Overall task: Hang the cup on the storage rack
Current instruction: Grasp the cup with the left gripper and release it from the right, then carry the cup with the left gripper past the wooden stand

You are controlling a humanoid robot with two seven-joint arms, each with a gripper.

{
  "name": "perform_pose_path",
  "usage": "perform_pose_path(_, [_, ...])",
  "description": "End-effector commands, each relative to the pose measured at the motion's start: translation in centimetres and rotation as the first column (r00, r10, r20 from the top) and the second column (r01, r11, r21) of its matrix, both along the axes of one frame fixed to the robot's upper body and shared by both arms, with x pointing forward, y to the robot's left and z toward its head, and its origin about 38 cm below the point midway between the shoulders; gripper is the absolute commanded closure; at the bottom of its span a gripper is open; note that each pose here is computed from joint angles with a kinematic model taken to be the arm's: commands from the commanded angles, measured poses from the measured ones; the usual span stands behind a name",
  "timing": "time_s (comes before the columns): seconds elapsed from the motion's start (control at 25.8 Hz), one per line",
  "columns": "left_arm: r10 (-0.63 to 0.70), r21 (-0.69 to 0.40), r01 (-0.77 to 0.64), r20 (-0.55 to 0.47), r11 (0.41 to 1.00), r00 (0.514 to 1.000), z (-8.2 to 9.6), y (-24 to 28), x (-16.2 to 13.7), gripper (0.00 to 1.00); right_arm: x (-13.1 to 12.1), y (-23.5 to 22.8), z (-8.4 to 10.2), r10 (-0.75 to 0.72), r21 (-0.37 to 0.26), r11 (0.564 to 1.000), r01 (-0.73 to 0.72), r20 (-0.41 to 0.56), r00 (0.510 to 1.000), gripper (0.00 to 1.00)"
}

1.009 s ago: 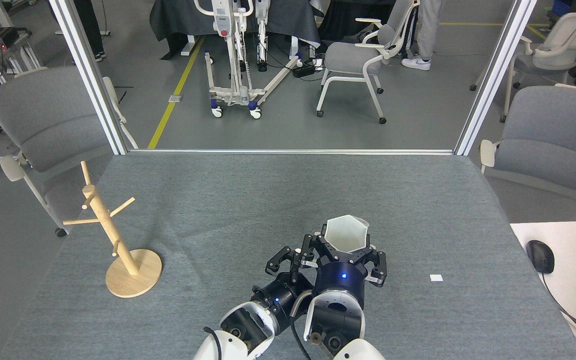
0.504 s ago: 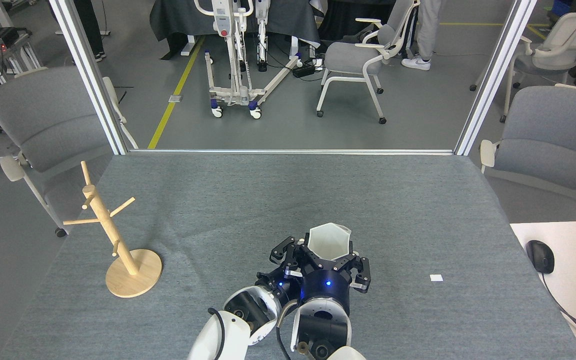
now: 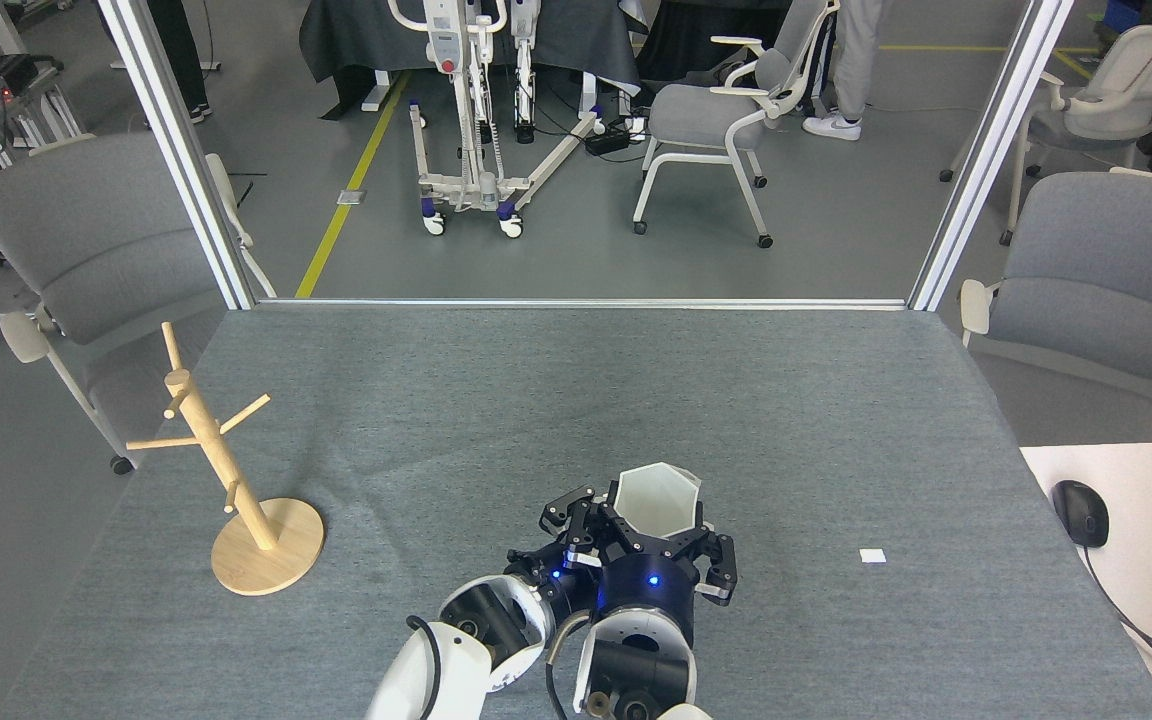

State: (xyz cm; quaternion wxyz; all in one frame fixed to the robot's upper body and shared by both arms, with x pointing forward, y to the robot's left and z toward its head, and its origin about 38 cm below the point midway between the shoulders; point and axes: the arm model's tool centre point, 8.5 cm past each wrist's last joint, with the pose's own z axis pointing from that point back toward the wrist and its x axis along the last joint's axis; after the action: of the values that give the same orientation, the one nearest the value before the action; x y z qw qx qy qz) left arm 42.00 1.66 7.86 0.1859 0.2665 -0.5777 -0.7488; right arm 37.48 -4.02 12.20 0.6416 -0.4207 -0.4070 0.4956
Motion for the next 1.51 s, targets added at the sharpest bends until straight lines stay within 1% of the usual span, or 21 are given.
perform_pose_path(0.0, [-0.038, 0.006, 0.038, -0.01, 0.999, 0.999, 0.0, -0.1, -0.2, 1.0, 0.6, -0.2, 0.2, 0.063, -0.03, 0.998, -0.062, 0.017, 0.998, 0.01])
perform_pose_path(0.08, [-0.036, 0.008, 0.036, -0.011, 0.999, 0.999, 0.0, -0.1, -0.2, 1.0, 0.8, -0.4, 0.4, 0.068, -0.038, 0.997, -0.067, 0.034, 0.997, 0.01])
perform_pose_path(0.12, [-0.036, 0.008, 0.036, -0.011, 0.999, 0.999, 0.0, -0.1, -0.2, 1.0, 0.9, -0.3, 0.7, 0.081, -0.048, 0.996, -0.078, 0.067, 0.995, 0.01])
perform_pose_path(0.19, [-0.035, 0.011, 0.035, -0.014, 0.999, 0.999, -0.1, -0.1, -0.2, 1.0, 1.4, -0.6, 1.7, 0.085, -0.062, 0.995, -0.075, 0.182, 0.98, 0.01])
perform_pose_path(0.31, [-0.032, 0.015, 0.032, -0.018, 0.999, 0.999, -0.4, 0.1, -0.1, 1.0, 2.1, -1.8, 3.2, 0.07, -0.072, 0.996, -0.048, 0.36, 0.93, 0.02])
perform_pose_path(0.35, [-0.032, 0.016, 0.032, -0.018, 0.999, 0.999, -0.4, 0.2, -0.1, 1.0, 2.2, -1.9, 3.7, 0.074, -0.063, 0.997, -0.053, 0.406, 0.911, 0.02])
perform_pose_path(0.39, [-0.031, 0.018, 0.031, -0.024, 0.999, 0.999, -0.6, 0.2, -0.2, 1.0, 2.3, -2.1, 4.0, 0.068, -0.042, 0.998, -0.055, 0.437, 0.897, 0.02])
perform_pose_path(0.5, [-0.026, 0.025, 0.027, -0.046, 0.999, 0.999, -1.4, 0.4, -0.3, 1.0, 2.7, -2.9, 4.3, 0.035, 0.053, 0.996, -0.069, 0.486, 0.873, 0.02])
perform_pose_path(0.58, [-0.021, 0.022, 0.023, -0.051, 1.0, 0.998, -1.6, 0.6, -0.4, 1.0, 3.3, -4.1, 4.4, 0.0, 0.101, 0.993, -0.059, 0.499, 0.866, 0.02])
perform_pose_path(0.7, [0.007, -0.002, -0.007, -0.058, 1.0, 0.998, -1.9, 1.4, -0.8, 1.0, 4.5, -7.8, 4.7, -0.056, 0.124, 0.992, -0.01, 0.515, 0.856, 0.02])
perform_pose_path(0.81, [0.084, -0.034, -0.086, -0.045, 0.996, 0.995, -1.7, 4.4, -1.2, 1.0, 5.8, -14.3, 4.7, -0.044, 0.106, 0.994, -0.018, 0.554, 0.831, 0.02])
perform_pose_path(0.85, [0.123, -0.047, -0.125, -0.039, 0.991, 0.992, -1.5, 6.0, -1.3, 1.0, 5.7, -16.6, 4.3, -0.013, 0.084, 0.996, -0.042, 0.564, 0.826, 0.01])
perform_pose_path(0.89, [0.161, -0.057, -0.163, -0.031, 0.985, 0.986, -1.4, 7.6, -1.7, 1.0, 5.3, -18.8, 3.5, 0.025, 0.058, 0.996, -0.069, 0.559, 0.829, 0.01])
perform_pose_path(0.97, [0.223, -0.051, -0.223, -0.02, 0.973, 0.975, -1.8, 10.8, -3.1, 1.0, 3.9, -22.6, 1.4, 0.068, 0.029, 0.995, -0.098, 0.532, 0.844, 0.01])
perform_pose_path(1.01, [0.25, -0.04, -0.25, -0.012, 0.967, 0.968, -2.0, 12.4, -3.9, 1.0, 3.0, -23.7, 0.3, 0.078, 0.019, 0.995, -0.102, 0.513, 0.855, 0.01])
perform_pose_path(1.13, [0.346, -0.018, -0.346, -0.021, 0.938, 0.938, -3.2, 17.1, -7.0, 1.0, 0.6, -24.6, -2.8, 0.088, -0.011, 0.996, -0.093, 0.439, 0.894, 0.01])
perform_pose_path(1.2, [0.415, 0.0, -0.415, -0.046, 0.91, 0.909, -4.2, 19.8, -8.7, 1.0, -0.9, -24.5, -4.6, 0.108, -0.073, 0.994, -0.087, 0.38, 0.919, 0.01])
perform_pose_path(1.24, [0.454, 0.015, -0.454, -0.06, 0.891, 0.889, -4.9, 21.6, -9.8, 1.0, -1.6, -24.5, -5.2, 0.118, -0.102, 0.991, -0.087, 0.357, 0.926, 0.01])
perform_pose_path(1.28, [0.495, 0.037, -0.493, -0.065, 0.869, 0.867, -5.3, 23.5, -10.9, 1.0, -2.0, -24.3, -5.5, 0.122, -0.11, 0.99, -0.089, 0.347, 0.93, 0.01])
perform_pose_path(1.4, [0.619, 0.086, -0.613, -0.067, 0.785, 0.783, -5.9, 29.3, -13.9, 1.0, -2.0, -24.4, -5.4, 0.138, -0.117, 0.988, -0.102, 0.35, 0.927, 0.01])
perform_pose_path(1.47, [0.697, 0.093, -0.691, -0.047, 0.717, 0.716, -5.6, 32.9, -14.9, 1.0, -1.8, -24.5, -5.0, 0.151, -0.118, 0.986, -0.116, 0.36, 0.921, 0.01])
